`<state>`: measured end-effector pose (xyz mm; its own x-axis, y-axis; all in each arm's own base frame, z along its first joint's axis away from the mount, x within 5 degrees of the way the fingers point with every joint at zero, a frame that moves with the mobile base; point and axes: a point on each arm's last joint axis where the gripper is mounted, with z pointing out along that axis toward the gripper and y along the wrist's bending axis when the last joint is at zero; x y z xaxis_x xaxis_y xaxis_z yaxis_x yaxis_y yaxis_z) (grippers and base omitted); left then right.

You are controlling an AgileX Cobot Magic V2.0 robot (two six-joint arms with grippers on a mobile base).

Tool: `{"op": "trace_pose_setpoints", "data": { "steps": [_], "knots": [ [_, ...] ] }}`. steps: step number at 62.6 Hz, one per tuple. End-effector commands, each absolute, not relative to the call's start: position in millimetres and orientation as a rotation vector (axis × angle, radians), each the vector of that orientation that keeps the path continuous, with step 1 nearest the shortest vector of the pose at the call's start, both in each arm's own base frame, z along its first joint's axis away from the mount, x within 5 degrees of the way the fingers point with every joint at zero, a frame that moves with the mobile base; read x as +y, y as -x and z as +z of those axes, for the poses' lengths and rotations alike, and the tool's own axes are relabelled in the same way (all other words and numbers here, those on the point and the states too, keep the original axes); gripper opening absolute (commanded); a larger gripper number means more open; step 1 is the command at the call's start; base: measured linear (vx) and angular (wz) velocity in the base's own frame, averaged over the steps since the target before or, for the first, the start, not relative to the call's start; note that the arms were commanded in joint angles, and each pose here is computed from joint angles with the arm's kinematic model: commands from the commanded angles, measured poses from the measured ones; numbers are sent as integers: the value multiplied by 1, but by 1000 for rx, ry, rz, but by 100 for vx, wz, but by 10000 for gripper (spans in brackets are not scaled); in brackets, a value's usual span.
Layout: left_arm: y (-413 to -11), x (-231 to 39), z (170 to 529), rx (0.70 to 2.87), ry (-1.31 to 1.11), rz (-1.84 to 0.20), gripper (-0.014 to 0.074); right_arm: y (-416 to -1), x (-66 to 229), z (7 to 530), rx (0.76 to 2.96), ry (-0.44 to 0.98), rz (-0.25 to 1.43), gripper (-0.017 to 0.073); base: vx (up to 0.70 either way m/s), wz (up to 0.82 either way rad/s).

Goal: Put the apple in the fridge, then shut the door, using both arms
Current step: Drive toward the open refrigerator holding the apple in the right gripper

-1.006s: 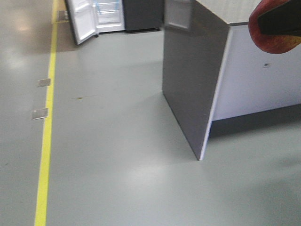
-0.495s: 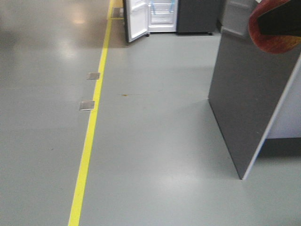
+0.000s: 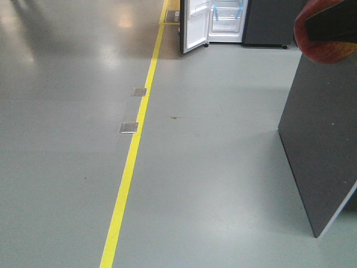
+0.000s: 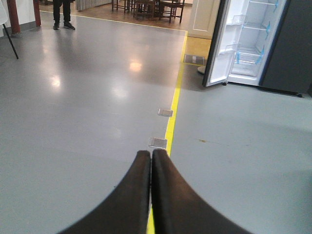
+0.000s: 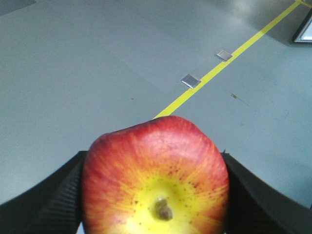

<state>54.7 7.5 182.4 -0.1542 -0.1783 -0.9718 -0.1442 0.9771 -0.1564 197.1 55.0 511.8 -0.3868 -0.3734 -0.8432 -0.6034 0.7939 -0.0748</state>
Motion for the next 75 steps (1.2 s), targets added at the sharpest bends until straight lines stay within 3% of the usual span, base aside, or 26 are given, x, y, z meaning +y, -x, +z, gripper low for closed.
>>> {"op": "trace_pose_setpoints", "data": {
  "steps": [1,75],
  "knots": [
    [-56,7,180,1676,238,-51,-6,-189,55,529,1915,689,303,-7,19,9],
    [-56,7,180,1676,238,-51,-6,-189,55,529,1914,689,302,-7,28,0]
  ]
}}
